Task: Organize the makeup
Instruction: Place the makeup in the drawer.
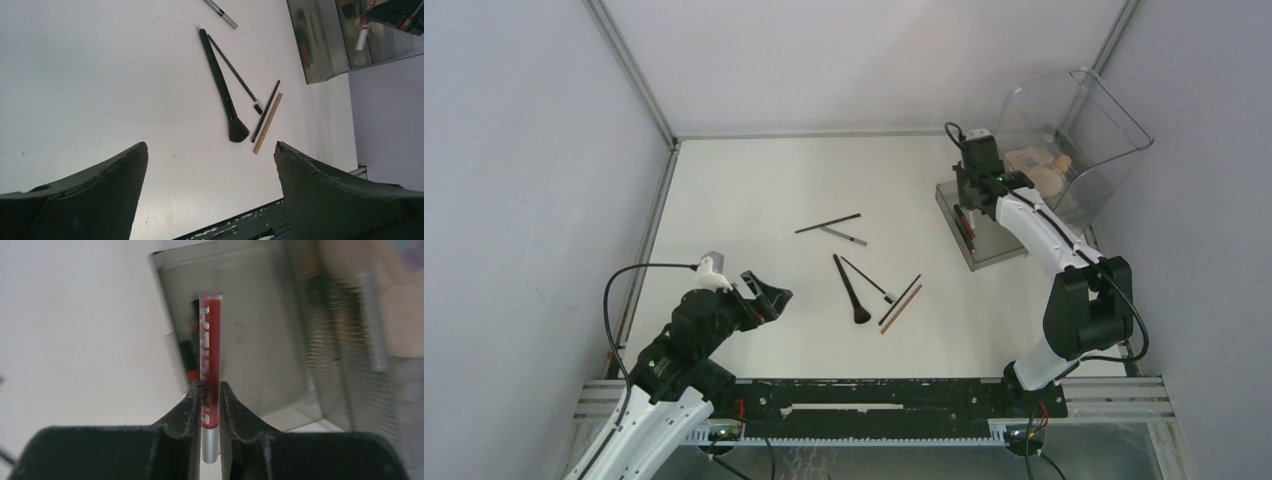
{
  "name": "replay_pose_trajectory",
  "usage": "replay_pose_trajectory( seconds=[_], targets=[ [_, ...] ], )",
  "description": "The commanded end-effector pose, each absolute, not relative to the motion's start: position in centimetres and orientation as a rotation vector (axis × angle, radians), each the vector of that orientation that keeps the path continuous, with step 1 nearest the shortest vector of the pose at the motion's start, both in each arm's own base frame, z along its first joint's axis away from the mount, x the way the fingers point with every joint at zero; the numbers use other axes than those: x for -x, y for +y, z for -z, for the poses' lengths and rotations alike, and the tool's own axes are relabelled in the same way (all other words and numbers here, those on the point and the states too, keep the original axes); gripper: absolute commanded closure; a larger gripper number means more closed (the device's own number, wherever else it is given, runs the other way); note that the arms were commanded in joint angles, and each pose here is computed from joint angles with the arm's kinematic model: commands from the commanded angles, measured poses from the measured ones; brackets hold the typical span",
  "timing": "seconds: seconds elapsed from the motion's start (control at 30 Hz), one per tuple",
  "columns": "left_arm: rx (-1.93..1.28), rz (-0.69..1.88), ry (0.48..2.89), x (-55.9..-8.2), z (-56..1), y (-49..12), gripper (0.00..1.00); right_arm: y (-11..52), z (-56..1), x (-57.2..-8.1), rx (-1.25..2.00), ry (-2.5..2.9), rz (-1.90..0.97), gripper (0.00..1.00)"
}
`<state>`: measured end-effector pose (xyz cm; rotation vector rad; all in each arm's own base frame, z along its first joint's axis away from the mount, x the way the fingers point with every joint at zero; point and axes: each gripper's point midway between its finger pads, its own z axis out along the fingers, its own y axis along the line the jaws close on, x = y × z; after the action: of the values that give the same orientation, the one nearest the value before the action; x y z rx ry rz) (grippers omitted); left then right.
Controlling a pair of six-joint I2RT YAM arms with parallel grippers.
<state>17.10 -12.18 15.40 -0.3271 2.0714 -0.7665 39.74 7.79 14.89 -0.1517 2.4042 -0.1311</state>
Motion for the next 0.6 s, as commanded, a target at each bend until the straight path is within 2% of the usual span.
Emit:
replay_pose_trajectory(
  seconds=[0.0,0.03,0.1,0.2,0.27,0.37,0.57],
  targets=[
    [0.322,0.783,2.054,-17.6,-15.9,-12.6,0.00,3.2,-14.3,-41.1,0.085,2.403,0.375,0.84],
    [0.322,0.785,2.050,-17.6,-16.0,-12.6,0.00,2.5,-13.9,-41.5,0.061,2.405,0.410,0.77],
    [0.319,0.786,2.045,-17.6,-16.2,-12.6,0.00,1.5,-13.4,-42.0,0.004,2.409,0.481,0.52],
    [0.321,0.780,2.043,-17.4,-16.2,-12.4,0.00,3.2,-14.6,-42.2,0.003,2.360,0.458,0.42],
    [0.326,0.779,2.041,-17.3,-16.1,-12.3,0.00,5.6,-16.2,-41.6,0.018,2.317,0.360,0.40],
    [0.335,0.781,2.040,-17.3,-15.9,-12.2,0.00,10.7,-16.5,-39.5,0.065,2.325,0.145,0.41],
    [0.335,0.785,2.040,-17.3,-15.9,-12.3,0.00,22.2,-12.4,-32.9,0.318,2.398,-0.215,0.43]
  ],
)
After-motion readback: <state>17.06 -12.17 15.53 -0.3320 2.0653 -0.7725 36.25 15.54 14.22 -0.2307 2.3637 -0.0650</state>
